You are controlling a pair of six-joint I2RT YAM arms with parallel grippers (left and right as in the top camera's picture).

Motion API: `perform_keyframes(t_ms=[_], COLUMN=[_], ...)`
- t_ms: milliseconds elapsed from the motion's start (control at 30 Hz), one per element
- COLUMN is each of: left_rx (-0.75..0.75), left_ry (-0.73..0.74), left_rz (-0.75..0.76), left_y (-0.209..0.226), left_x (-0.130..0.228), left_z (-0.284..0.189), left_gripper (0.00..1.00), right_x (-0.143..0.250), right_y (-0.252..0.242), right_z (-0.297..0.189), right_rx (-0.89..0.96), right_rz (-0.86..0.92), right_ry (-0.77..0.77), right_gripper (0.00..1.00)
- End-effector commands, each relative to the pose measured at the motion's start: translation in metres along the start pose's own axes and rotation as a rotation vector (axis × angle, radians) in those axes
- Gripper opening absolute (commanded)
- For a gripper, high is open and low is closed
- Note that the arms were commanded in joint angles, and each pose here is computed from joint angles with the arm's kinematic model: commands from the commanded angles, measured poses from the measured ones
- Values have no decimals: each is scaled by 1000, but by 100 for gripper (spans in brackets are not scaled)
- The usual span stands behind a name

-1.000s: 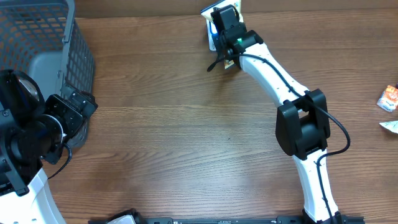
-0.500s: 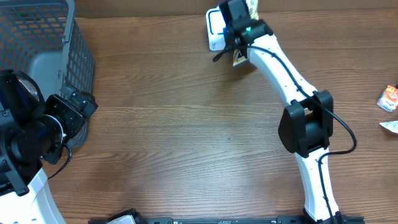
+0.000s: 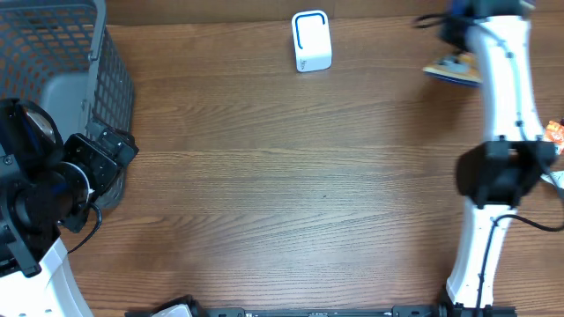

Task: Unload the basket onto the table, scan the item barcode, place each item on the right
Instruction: 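Carry the wipes bag to the right edge and release it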

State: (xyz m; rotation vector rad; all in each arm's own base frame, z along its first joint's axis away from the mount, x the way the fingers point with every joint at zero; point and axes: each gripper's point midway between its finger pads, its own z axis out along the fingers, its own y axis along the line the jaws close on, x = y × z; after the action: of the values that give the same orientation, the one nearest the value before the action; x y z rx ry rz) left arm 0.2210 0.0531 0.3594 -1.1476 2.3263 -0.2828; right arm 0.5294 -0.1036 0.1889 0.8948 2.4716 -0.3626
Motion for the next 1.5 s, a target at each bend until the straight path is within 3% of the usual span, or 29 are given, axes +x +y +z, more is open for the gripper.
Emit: perform_keyframes(t_ms=[0,133,467,500,567,600,700,867,1200,1367,1467], left_rx=[1,0,0,0,0,0,0,0,0,0,0], left_ry=[-5,-5,-5,-5,-5,-5,-5,-5,-5,-5,-5], left_rz=[5,5,4,4,4,4,4,4,4,5,4], left_y=[1,1,1,1,1,1,1,1,1,1,1], left_x=[-1,-1,-1,-1,-1,-1,-1,-1,-1,-1,-1], left_z=[-1,-1,-1,-1,-1,-1,-1,-1,-1,-1,-1], left_gripper=[100,100,100,100,100,100,100,100,100,100,100], right_x=[-23,-31,-24,-23,-22,-21,-22,-26,-44,-23,-3], right_y=[-58,-131,-213,-217,-221,-222,-223,-221,-179,-173,-167], right_z=[0,21,62,64,68,69,67,51,-34,-73,-86], right_rx=[26,78,148,152,158,160,158,127,-188,-190,-180], right_rz=[237,391,535,540,547,546,522,512,526,494,443], right_ry=[13,78,154,156,159,162,162,157,124,165,224], right_gripper=[4,4,4,10,54,67,76,78,77,73,66])
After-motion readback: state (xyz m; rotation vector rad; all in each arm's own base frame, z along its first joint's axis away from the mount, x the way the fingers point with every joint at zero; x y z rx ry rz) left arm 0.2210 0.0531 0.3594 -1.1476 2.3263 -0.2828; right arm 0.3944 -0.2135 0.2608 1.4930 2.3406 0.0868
